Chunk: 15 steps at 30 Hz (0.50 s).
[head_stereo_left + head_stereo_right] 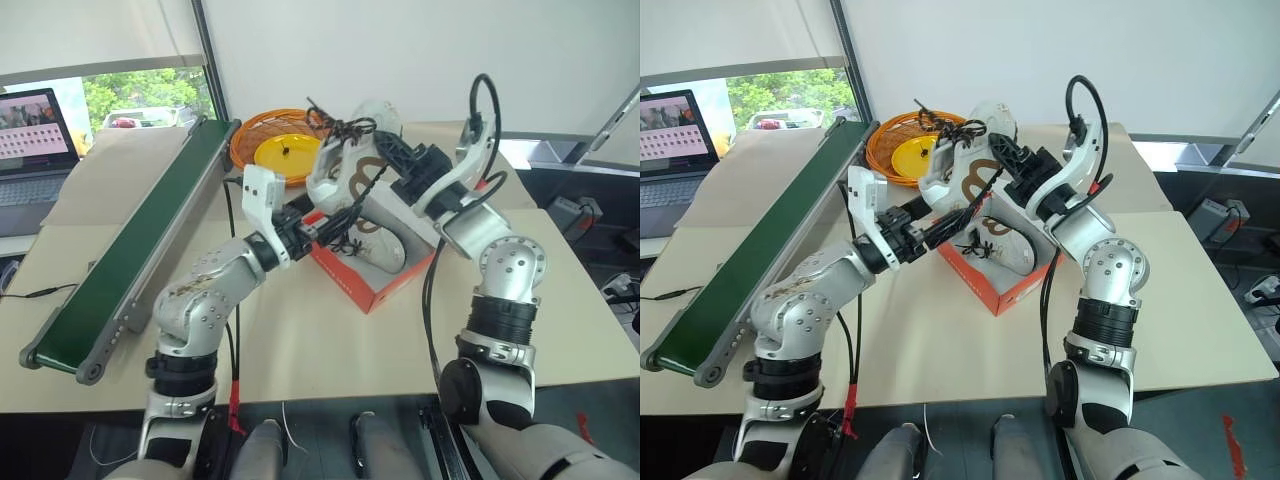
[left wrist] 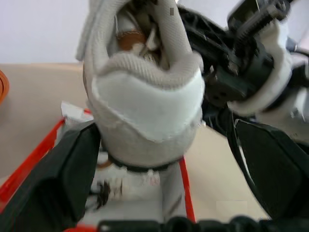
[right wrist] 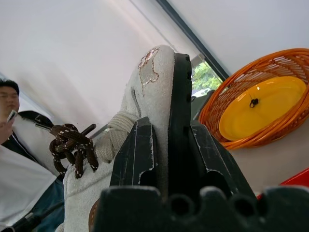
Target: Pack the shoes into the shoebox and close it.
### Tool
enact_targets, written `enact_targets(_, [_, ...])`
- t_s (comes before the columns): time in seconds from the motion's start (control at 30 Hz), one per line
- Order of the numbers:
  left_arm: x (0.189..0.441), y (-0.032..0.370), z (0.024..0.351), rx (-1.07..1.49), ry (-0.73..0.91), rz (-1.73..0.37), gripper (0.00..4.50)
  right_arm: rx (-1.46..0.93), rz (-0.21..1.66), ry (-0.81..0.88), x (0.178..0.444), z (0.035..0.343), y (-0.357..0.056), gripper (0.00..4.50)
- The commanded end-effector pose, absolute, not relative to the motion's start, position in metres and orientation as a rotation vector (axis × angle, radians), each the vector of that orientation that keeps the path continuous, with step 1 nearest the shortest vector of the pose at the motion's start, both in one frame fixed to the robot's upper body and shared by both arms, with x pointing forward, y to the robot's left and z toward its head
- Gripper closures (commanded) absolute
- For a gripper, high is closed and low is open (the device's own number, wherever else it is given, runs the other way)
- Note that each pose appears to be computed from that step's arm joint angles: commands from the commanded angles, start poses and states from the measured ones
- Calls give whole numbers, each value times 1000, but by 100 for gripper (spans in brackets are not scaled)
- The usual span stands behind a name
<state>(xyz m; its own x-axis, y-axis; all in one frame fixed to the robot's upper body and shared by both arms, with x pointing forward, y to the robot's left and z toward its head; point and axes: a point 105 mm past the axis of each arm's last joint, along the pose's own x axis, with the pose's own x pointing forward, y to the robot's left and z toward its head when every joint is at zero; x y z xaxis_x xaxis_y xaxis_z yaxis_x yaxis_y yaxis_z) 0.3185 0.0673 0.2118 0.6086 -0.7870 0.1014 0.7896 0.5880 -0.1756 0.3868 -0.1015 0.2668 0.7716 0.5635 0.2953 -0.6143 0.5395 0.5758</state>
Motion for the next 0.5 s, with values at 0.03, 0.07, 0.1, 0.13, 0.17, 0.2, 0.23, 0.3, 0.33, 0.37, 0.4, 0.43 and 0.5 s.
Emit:
enact_targets(0.03, [315,96,220,-123,-20,-889,0,498,721,-115,382,281,-108,415])
enact_targets(0.07, [318,107,220,-85,-14,-855,0,387,720,-97,382,278,-109,416])
enact_targets(0.1, [320,116,220,-62,-10,-830,0,291,733,-77,382,276,-109,416])
enact_targets(0.13, [323,127,220,-39,-1,-792,0,183,761,-48,380,272,-108,416])
enact_targets(0.17, [327,137,219,-13,4,-751,0,114,787,-18,379,269,-107,416])
enact_targets(0.2, [330,148,219,10,8,-708,0,19,801,17,381,265,-108,416])
enact_targets(0.23, [333,154,218,25,7,-677,0,-62,812,40,384,262,-110,416])
enact_targets(0.3, [334,157,216,32,3,-651,0,-191,840,66,390,260,-112,416])
enact_targets(0.33, [334,156,215,32,1,-651,0,-223,852,72,392,259,-112,416])
enact_targets(0.37, [333,153,214,31,-1,-656,0,-275,875,79,394,258,-111,416])
enact_targets(0.4, [331,150,214,23,-5,-662,0,-323,899,85,396,256,-109,416])
enact_targets(0.43, [330,147,213,15,-9,-665,0,-364,919,91,398,254,-107,416])
enact_targets(0.5, [328,142,212,7,-15,-665,0,-415,954,96,401,251,-104,416])
